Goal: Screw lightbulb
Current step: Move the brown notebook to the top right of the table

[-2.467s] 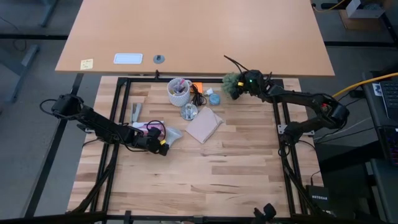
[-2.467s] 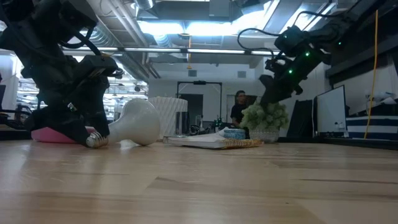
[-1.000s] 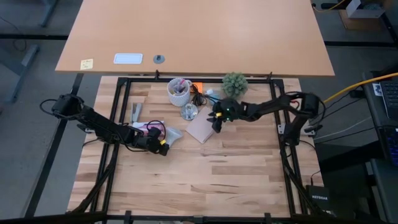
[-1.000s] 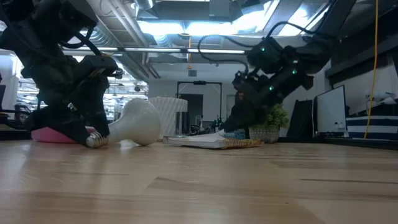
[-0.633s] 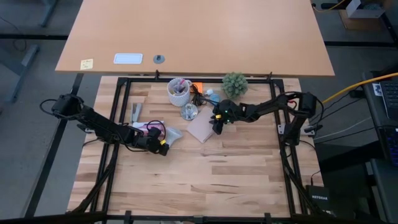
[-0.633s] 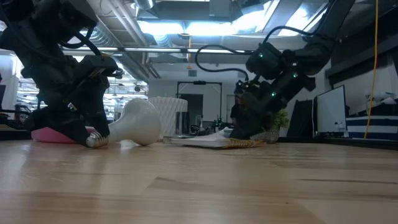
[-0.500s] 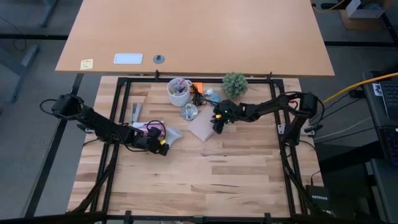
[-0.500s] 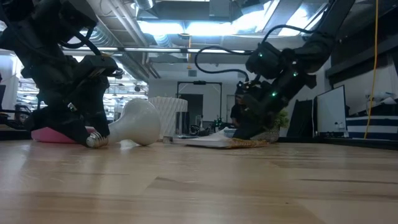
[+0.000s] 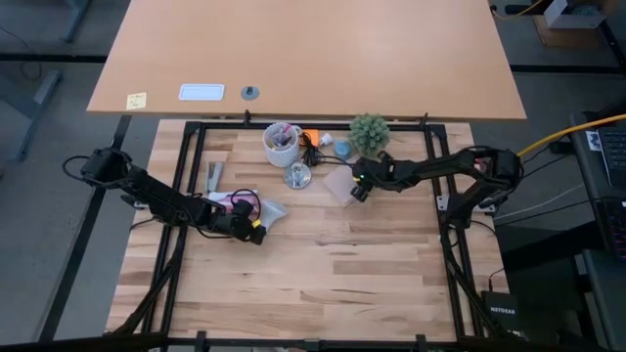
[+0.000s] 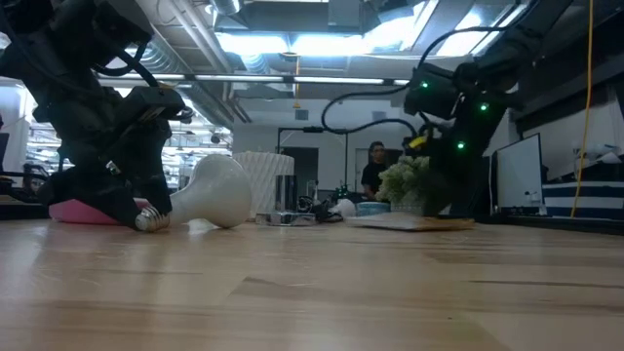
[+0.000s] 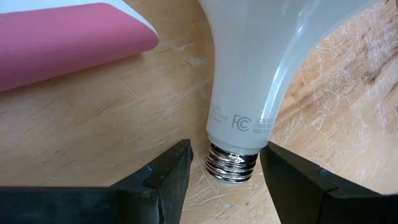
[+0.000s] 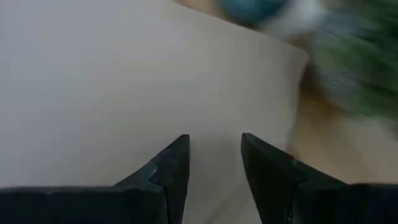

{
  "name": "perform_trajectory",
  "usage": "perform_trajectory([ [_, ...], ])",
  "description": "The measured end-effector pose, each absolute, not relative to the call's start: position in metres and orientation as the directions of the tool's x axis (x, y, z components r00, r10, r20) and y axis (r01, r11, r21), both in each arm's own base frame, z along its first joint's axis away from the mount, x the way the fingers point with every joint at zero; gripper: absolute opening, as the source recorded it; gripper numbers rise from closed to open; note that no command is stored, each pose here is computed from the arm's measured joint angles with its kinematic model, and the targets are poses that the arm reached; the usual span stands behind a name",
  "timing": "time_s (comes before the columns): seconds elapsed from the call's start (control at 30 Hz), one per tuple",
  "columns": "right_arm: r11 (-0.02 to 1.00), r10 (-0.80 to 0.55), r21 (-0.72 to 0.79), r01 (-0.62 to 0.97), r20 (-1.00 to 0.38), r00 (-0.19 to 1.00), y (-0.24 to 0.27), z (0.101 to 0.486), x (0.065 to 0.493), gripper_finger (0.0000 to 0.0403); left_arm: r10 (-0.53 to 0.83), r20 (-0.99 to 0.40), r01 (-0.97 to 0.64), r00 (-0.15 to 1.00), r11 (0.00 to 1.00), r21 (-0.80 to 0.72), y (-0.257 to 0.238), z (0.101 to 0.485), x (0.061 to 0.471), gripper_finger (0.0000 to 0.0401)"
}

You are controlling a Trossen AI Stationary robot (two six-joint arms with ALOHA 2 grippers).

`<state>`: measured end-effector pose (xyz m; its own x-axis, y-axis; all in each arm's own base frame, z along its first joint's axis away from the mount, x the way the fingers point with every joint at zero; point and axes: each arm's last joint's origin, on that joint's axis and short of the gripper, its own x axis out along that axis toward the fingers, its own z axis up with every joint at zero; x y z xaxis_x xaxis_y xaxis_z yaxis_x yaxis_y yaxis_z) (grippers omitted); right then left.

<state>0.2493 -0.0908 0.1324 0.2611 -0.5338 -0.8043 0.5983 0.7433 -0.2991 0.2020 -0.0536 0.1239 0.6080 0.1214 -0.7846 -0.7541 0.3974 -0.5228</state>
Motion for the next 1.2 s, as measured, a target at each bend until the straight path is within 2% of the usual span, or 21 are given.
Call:
perform_trajectory([
  [0.2,0.657,-0.639,-0.47,0.59,-0.762,0.105,-0.091,0.138,0.235,0.0149,0.121,-0.785,-0.754,0.608,0.397,-0.523,-0.054,0.124,0.202,0.0186],
  [0.47,0.642,-0.658,-0.469,0.607,-0.744,0.122,-0.092,0.151,0.237,0.0149,0.121,-0.785,-0.754,0.608,0.397,-0.523,-0.054,0.124,0.202,0.0186],
  [0.6,0.697,-0.577,-0.347,0.627,-0.79,0.204,-0.093,0.167,0.25,0.0149,0.121,-0.785,-0.754,0.608,0.398,-0.523,-0.054,0.124,0.202,0.0186],
  [0.7,0.766,-0.472,-0.193,0.614,-0.817,0.332,-0.092,0.178,0.263,0.0149,0.121,-0.785,-0.754,0.608,0.398,-0.523,-0.054,0.124,0.202,0.0186],
  [0.9,0.843,-0.337,0.028,0.538,-0.751,0.568,-0.092,0.191,0.282,0.0149,0.122,-0.784,-0.754,0.608,0.398,-0.523,-0.054,0.124,0.202,0.0186],
  [1.07,0.855,-0.332,0.038,0.516,-0.724,0.604,-0.093,0.191,0.287,0.0149,0.122,-0.784,-0.754,0.608,0.397,-0.523,-0.054,0.124,0.202,0.0186],
  [1.2,0.862,-0.311,0.048,0.505,-0.737,0.6,-0.094,0.173,0.292,0.0149,0.122,-0.784,-0.754,0.608,0.398,-0.523,-0.054,0.124,0.202,0.0186],
])
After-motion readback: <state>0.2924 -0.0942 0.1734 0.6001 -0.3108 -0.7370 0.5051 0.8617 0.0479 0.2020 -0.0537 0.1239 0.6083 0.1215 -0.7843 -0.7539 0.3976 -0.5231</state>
